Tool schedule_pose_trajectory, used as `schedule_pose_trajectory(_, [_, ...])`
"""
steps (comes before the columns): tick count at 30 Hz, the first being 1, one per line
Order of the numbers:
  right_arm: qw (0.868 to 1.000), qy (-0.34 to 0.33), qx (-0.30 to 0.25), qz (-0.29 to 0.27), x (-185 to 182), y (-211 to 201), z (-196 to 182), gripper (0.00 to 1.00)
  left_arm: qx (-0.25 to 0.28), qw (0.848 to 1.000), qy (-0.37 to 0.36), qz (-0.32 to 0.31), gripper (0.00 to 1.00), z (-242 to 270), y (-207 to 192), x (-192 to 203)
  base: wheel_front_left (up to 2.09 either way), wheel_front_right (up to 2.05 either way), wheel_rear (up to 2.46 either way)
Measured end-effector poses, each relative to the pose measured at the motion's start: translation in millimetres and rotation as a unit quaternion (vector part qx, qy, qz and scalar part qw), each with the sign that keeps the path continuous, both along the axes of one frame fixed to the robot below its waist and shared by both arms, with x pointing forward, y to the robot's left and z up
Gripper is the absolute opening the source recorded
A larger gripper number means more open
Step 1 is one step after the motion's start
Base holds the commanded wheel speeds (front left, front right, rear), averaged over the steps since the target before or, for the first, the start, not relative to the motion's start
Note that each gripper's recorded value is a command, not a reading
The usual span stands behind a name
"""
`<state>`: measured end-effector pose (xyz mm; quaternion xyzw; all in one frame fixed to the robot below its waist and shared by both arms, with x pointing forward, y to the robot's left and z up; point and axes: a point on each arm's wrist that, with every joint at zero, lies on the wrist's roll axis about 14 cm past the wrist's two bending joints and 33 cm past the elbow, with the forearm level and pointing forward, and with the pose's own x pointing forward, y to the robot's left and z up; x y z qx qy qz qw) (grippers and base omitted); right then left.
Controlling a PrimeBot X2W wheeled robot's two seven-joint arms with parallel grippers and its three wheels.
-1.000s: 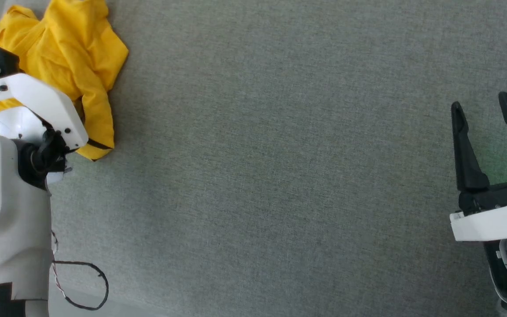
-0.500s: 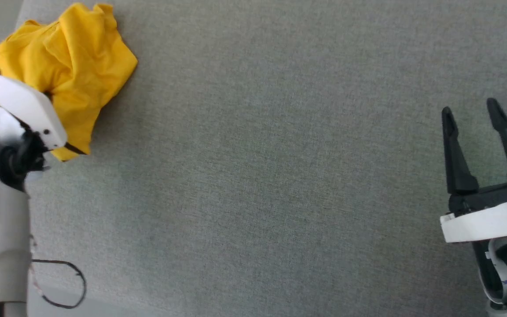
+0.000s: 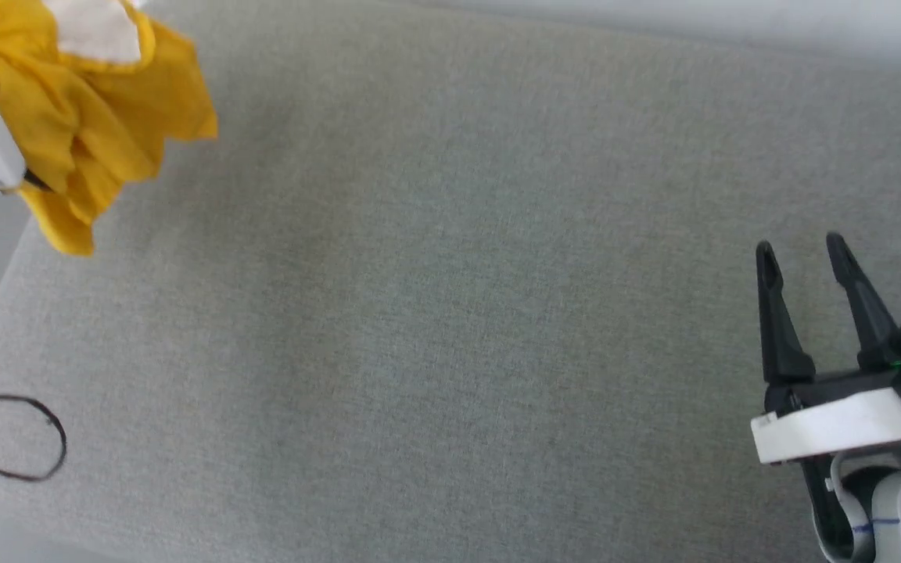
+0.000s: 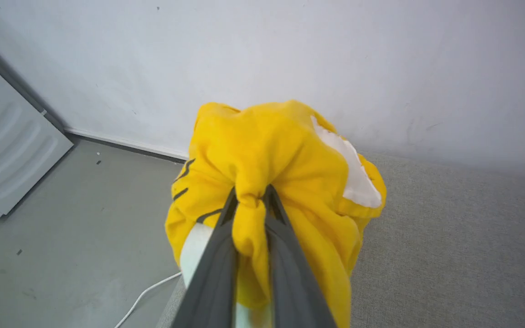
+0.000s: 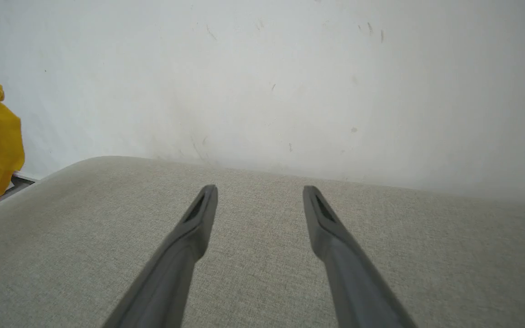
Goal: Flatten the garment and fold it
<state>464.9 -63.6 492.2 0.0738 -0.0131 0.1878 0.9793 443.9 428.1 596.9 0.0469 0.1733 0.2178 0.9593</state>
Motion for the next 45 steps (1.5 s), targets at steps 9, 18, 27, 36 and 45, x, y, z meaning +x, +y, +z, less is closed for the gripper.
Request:
schedule_pose_trajectory(9, [0.999,-0.021,0.020,-0.028,-29,-21,23,1.00,0.034,0.993,-0.096,-0.057,0.00,104,-32,-3,0.00,0.00,0.00])
schedule_pose_trajectory(18, [0.996,-0.045,0.025,-0.070,-60,-54,43,1.00,0.051,0.970,-0.168,-0.169,0.00,173,-123,-2,0.00,0.00,0.00])
schedule_pose_trajectory(27, [0.987,-0.078,0.024,-0.136,-86,-102,66,1.00,0.006,0.928,-0.204,-0.312,0.00,194,-246,7,0.00,0.00,0.00])
schedule_pose_trajectory(36, [0.973,-0.095,0.018,-0.209,-105,-153,79,1.00,-0.052,0.880,-0.202,-0.426,0.00,169,-360,13,0.00,0.00,0.00])
schedule_pose_trajectory(45, [0.965,-0.083,0.013,-0.246,-105,-178,72,1.00,-0.106,0.867,-0.153,-0.462,0.00,75,-420,35,0.00,0.00,0.00])
